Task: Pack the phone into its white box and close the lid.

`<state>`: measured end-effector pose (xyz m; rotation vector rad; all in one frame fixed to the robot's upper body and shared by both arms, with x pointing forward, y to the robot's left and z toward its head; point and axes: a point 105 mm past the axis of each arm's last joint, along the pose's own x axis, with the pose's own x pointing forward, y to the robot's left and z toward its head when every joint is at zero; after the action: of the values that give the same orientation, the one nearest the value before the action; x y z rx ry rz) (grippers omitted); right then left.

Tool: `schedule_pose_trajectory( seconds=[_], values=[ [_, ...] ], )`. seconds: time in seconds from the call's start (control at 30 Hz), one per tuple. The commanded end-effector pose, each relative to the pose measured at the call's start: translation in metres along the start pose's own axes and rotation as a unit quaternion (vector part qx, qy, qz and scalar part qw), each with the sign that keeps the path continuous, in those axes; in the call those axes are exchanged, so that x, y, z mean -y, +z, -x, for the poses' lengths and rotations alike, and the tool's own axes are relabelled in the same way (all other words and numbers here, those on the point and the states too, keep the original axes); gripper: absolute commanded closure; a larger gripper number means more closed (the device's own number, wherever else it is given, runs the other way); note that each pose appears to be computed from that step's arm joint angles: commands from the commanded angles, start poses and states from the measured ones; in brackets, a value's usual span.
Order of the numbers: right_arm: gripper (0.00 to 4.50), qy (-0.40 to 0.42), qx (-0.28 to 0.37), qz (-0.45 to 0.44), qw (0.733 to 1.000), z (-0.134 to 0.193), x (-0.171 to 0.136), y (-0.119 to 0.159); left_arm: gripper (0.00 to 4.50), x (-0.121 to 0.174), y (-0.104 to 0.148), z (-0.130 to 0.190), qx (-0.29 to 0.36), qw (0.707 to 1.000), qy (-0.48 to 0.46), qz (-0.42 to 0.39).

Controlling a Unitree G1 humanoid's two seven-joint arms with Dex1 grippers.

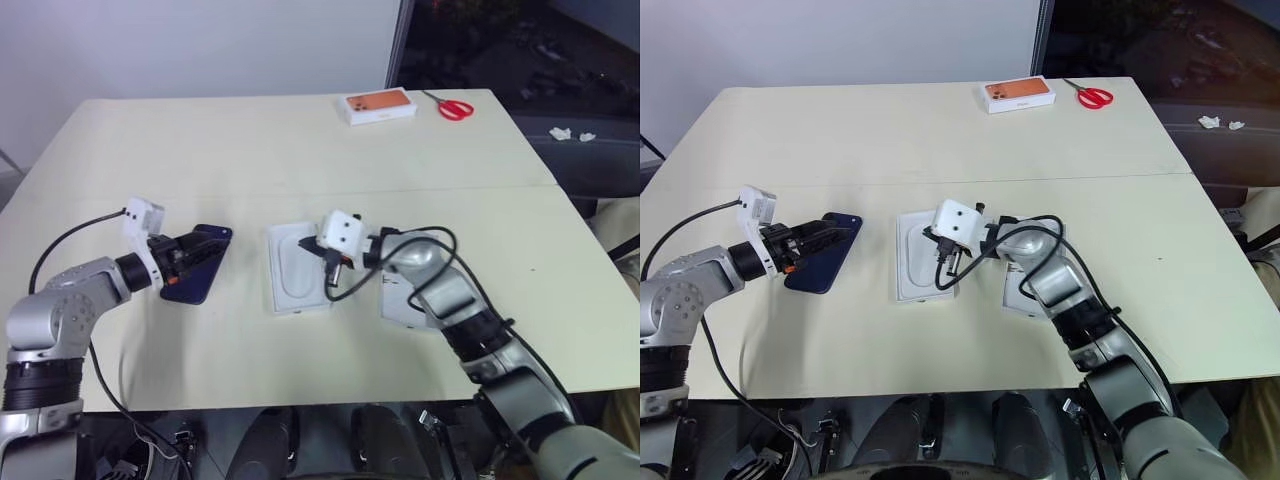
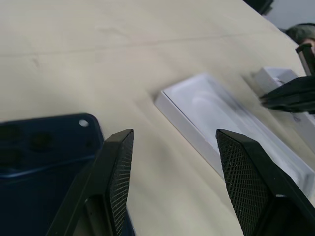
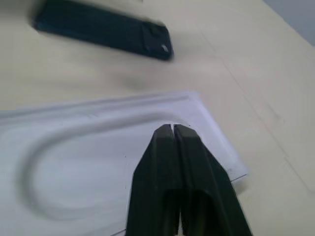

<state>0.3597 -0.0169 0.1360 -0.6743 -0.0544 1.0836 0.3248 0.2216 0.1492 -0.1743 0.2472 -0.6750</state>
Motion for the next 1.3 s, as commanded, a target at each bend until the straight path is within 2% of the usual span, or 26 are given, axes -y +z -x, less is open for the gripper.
schedule_pose_trajectory(
  seconds=[0.03, 0.17, 0.4, 0.73, 1.0, 1.3],
  values=[
    [4.47, -0.03, 0.005, 0.054, 0.998, -0.014, 0.013, 0.012, 1.68, 0.004, 0.021, 0.008, 0.054, 0.998, 0.008, -0.038],
    [4.47, -0.023, -0.011, 0.093, 0.995, -0.021, 0.011, 0.006, 1.68, 0.009, 0.024, 0.012, 0.07, 0.997, -0.007, -0.026],
    [4.47, 0.009, -0.036, 0.176, 0.984, -0.036, -0.003, -0.005, 1.68, 0.003, 0.024, 0.014, 0.076, 0.996, 0.018, -0.032],
    [4.47, 0.082, -0.039, 0.202, 0.975, -0.038, -0.031, -0.014, 1.68, 0.004, 0.024, 0.015, 0.075, 0.996, 0.024, -0.04],
    [4.47, 0.059, -0.057, 0.203, 0.976, -0.035, -0.018, -0.021, 1.68, 0.006, 0.027, 0.012, 0.08, 0.995, 0.026, -0.045],
    [4.47, 0.049, -0.114, 0.227, 0.966, -0.001, 0.0, -0.048, 1.68, 0.006, 0.023, 0.014, 0.074, 0.996, 0.02, -0.037]
  ],
)
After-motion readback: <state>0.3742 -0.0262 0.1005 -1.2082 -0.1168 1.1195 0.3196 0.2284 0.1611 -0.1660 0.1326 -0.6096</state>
